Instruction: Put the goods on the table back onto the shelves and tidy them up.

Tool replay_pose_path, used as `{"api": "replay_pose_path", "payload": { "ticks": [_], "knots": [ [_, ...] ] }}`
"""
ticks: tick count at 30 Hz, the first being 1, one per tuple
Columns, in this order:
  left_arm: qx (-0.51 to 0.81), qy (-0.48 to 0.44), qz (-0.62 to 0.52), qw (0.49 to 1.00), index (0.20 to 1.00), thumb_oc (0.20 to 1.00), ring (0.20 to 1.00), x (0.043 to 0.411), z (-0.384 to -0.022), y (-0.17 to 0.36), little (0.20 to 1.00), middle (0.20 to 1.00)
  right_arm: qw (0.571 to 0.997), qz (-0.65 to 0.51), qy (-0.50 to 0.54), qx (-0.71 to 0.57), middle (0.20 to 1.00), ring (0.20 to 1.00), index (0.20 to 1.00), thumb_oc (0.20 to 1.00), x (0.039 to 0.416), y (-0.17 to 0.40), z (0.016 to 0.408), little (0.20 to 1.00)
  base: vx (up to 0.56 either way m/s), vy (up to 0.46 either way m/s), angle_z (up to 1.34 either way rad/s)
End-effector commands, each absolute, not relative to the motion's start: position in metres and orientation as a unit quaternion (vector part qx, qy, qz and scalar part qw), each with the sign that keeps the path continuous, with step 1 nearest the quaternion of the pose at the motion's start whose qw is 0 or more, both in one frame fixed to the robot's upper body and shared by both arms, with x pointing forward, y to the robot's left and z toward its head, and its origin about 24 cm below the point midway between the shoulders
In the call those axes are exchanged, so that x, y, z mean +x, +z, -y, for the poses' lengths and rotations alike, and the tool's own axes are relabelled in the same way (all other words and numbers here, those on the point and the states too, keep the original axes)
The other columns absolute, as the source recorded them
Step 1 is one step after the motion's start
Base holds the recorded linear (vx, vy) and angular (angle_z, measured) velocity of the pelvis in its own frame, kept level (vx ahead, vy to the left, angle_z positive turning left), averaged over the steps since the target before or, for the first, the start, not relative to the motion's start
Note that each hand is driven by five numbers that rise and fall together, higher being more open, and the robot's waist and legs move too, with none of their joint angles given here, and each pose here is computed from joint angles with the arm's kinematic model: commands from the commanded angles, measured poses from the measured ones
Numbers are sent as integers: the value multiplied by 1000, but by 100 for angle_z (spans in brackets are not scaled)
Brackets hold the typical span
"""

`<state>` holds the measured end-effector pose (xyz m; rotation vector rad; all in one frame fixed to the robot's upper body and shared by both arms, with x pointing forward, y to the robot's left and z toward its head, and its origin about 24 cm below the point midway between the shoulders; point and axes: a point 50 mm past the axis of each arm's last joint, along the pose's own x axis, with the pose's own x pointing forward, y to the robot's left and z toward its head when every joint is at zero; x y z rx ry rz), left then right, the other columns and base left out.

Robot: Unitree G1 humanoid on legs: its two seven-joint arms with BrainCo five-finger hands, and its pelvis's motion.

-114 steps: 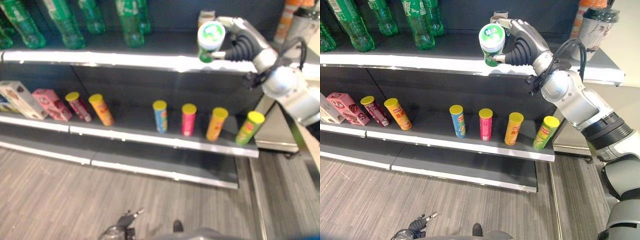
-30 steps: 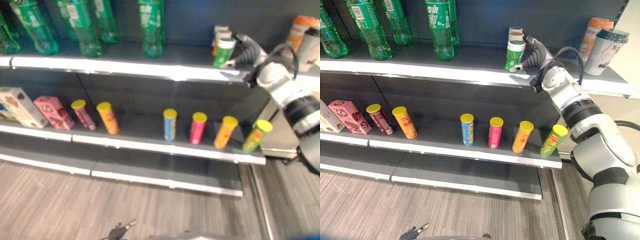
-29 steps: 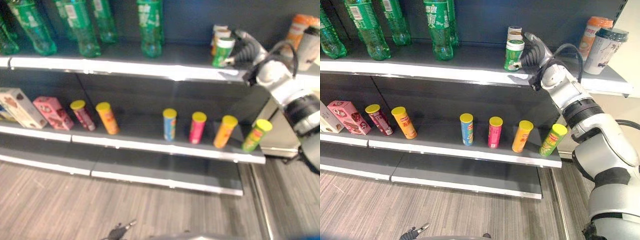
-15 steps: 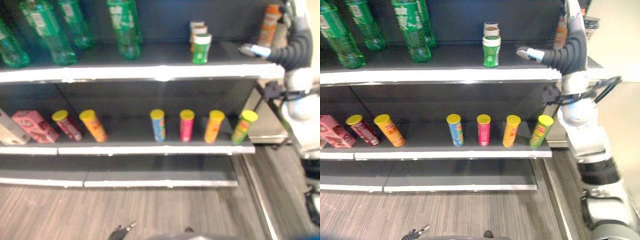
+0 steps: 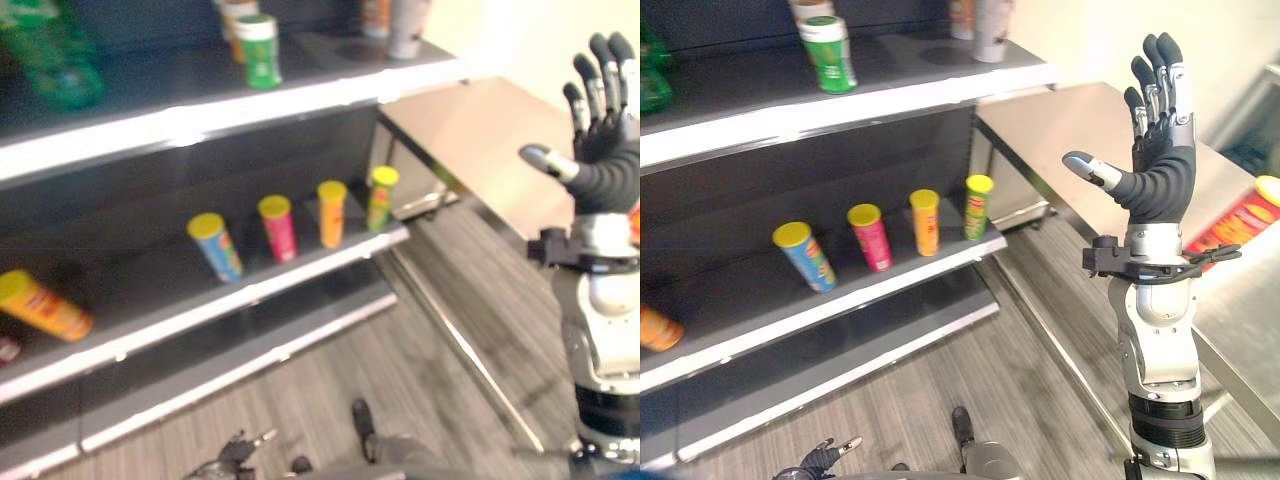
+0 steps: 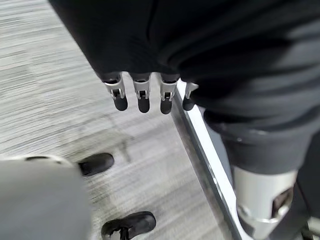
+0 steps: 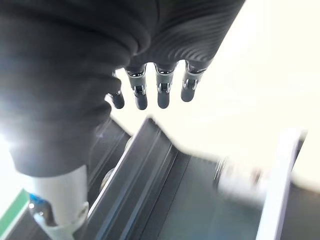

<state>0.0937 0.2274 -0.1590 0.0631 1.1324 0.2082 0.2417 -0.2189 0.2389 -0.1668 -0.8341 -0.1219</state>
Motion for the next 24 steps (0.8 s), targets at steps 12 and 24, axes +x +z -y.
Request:
{"api": "replay_pose_path", "payload": {
  "ticks": [12,24],
  "knots": [
    [51,91,-483,869,1000,1000,1000,124,-228,-148,1000,1000,849,379,-304,-208,1000,1000,1000,1000,207,250,316,1000,-15,-61,-26],
    [54,94,-484,868,1000,1000,1000,122,-231,-148,1000,1000,851,351,-322,-221,1000,1000,1000,1000,206,245,330,1000,8,-37,-4]
  ]
}}
